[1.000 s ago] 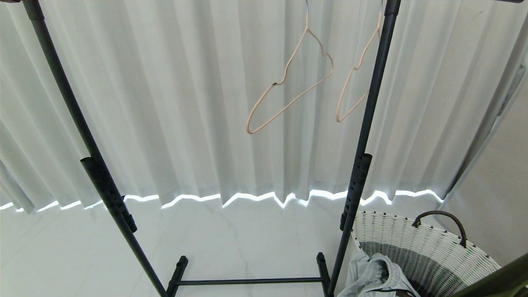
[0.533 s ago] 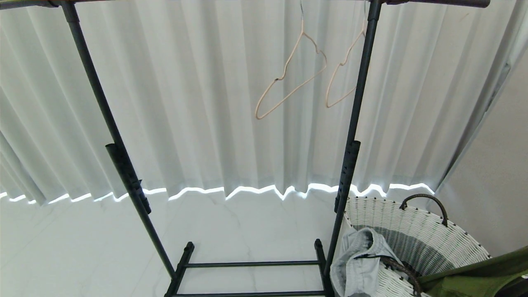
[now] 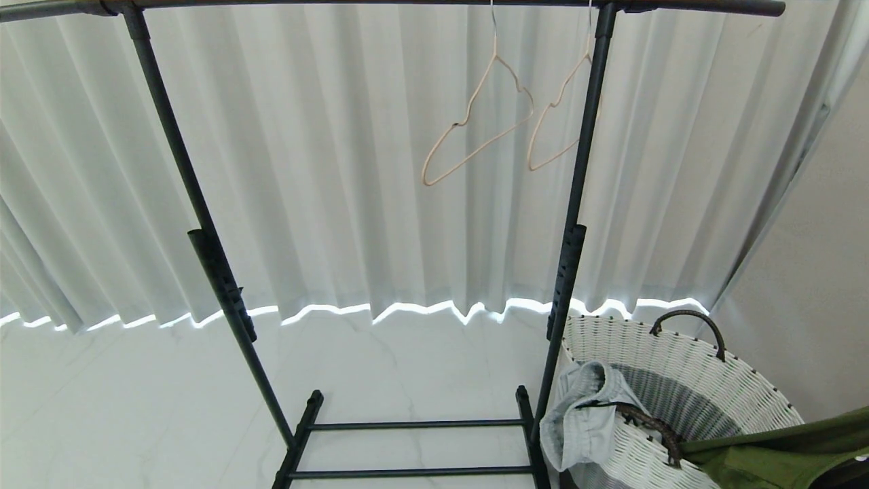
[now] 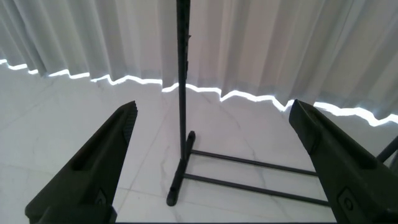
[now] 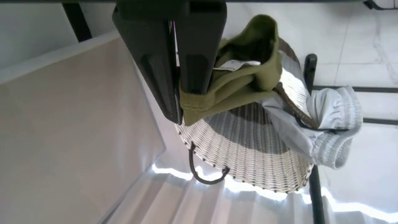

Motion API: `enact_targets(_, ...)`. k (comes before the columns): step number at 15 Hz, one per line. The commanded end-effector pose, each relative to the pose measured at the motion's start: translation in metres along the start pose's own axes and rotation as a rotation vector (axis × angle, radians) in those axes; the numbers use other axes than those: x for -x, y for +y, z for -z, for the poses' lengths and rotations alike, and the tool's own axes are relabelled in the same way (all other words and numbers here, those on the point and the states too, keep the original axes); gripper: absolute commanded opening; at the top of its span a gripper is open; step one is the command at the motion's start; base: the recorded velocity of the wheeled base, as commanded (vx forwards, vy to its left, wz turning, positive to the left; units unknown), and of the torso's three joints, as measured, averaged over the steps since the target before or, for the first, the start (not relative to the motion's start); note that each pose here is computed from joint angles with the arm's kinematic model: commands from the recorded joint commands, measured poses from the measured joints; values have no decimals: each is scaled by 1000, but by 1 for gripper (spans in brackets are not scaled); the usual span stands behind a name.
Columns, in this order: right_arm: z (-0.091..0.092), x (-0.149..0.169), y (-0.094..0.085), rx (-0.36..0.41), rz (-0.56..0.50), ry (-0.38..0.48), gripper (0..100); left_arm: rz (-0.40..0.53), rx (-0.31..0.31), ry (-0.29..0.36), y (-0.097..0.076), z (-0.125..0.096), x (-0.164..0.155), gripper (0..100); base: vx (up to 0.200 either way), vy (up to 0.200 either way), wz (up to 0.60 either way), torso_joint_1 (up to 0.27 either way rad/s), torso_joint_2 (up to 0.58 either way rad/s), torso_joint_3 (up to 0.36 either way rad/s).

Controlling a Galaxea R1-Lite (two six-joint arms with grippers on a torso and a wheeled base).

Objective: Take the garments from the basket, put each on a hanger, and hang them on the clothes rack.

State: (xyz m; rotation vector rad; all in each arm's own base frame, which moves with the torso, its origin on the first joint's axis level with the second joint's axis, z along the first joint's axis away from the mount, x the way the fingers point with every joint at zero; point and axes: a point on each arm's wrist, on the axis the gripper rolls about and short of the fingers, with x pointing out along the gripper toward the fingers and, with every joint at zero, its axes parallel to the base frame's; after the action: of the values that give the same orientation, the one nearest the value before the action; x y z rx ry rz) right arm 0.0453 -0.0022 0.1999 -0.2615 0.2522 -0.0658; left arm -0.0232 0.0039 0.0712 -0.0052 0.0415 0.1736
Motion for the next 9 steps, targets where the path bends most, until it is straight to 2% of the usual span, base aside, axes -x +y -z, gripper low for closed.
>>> enact_targets(1, 0, 0, 0, 1, -2, 0, 0, 0, 0, -1, 0, 0, 0, 100, 0, 200, 0, 2, 2, 2)
enact_targets(7, -1, 0, 0, 0, -1, -6, 0, 0, 0, -1, 0, 0, 0, 100, 0, 200, 0, 2, 3, 3)
enact_targets(9, -1, 2, 0, -2, 1, -11, 0, 0, 0, 1, 0, 0, 0, 100, 0, 0, 0, 0, 0, 0)
